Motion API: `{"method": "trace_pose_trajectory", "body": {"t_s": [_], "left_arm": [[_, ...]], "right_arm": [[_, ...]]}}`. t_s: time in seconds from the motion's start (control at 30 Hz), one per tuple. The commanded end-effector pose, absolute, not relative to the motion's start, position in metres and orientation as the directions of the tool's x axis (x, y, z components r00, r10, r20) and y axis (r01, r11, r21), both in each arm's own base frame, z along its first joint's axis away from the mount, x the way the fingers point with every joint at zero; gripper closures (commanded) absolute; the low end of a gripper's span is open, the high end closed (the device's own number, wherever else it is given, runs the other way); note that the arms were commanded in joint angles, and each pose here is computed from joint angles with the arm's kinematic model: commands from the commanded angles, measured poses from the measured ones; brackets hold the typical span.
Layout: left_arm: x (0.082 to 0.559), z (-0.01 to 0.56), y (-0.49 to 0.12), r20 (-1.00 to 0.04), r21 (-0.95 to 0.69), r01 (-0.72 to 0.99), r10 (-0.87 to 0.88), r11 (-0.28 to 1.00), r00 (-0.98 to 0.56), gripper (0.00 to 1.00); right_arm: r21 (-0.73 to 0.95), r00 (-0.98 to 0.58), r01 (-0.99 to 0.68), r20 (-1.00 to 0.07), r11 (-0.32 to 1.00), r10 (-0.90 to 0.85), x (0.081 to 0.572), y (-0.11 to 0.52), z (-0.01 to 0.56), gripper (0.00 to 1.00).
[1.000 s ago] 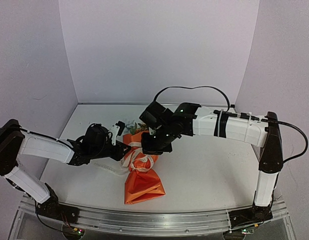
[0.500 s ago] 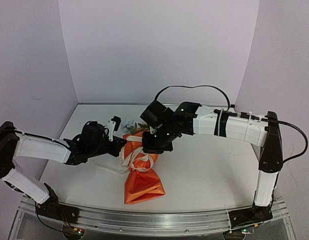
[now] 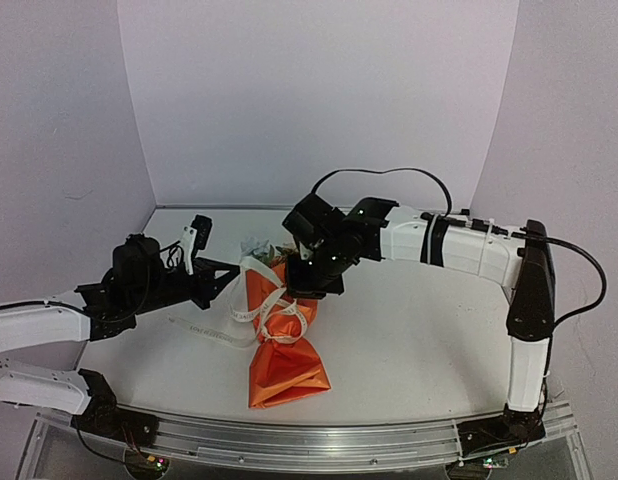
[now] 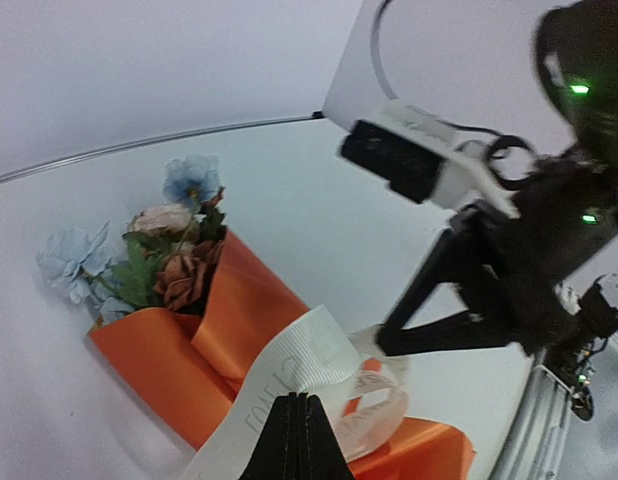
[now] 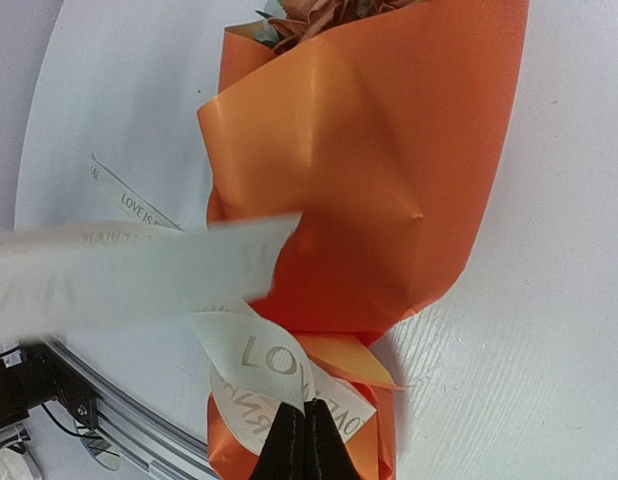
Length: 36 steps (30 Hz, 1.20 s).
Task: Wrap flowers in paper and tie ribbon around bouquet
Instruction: Cross the half-tied ribbon over the folded bouquet.
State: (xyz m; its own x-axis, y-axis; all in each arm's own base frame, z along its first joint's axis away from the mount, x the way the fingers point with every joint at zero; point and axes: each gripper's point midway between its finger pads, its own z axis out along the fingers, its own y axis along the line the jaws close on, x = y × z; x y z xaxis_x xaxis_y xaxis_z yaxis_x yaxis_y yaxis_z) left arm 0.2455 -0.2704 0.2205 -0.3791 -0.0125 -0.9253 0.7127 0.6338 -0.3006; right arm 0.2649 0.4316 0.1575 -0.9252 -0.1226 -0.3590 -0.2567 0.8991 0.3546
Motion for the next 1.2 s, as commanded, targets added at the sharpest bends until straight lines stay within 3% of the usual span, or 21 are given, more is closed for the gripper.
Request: {"method": "trace_pose_trajectory", "body": {"t_s": [0.0, 0.17, 0.33, 0.87, 1.0, 1.17], "left_arm": [[0.187, 0.234, -0.287, -0.927, -0.332, 0.857, 0.030, 0.394, -0.373, 1.00], [0.140, 0.225, -0.322, -0.922, -0.315, 0.914, 0.144, 0.257, -0.359, 1.00], [0.123, 0.204, -0.364, -0.901, -0.294, 0.939, 0.276, 0.178, -0.335, 1.00], [0.139, 0.194, -0.466, -0.918, -0.249, 0.964, 0.293, 0.096, -0.266, 0.99], [0.143, 0.195, -0.476, -0.920, -0.261, 0.959, 0.274, 0.109, -0.282, 0.94], [0.150, 0.210, -0.473, -0.930, -0.280, 0.949, 0.202, 0.149, -0.306, 0.73]], "right_arm": [[0.416, -0.923, -0.287, -0.360, 0.863, -0.134, 0.283, 0.444, 0.167, 1.00], [0.481, -0.924, -0.327, -0.345, 0.813, -0.167, 0.293, 0.456, 0.169, 1.00], [0.513, -0.917, -0.365, -0.344, 0.777, -0.203, 0.294, 0.466, 0.174, 1.00], [0.503, -0.912, -0.382, -0.339, 0.775, -0.229, 0.289, 0.459, 0.170, 1.00], [0.503, -0.912, -0.387, -0.335, 0.773, -0.238, 0.289, 0.459, 0.168, 1.00], [0.500, -0.908, -0.397, -0.338, 0.769, -0.249, 0.287, 0.458, 0.168, 1.00]]}}
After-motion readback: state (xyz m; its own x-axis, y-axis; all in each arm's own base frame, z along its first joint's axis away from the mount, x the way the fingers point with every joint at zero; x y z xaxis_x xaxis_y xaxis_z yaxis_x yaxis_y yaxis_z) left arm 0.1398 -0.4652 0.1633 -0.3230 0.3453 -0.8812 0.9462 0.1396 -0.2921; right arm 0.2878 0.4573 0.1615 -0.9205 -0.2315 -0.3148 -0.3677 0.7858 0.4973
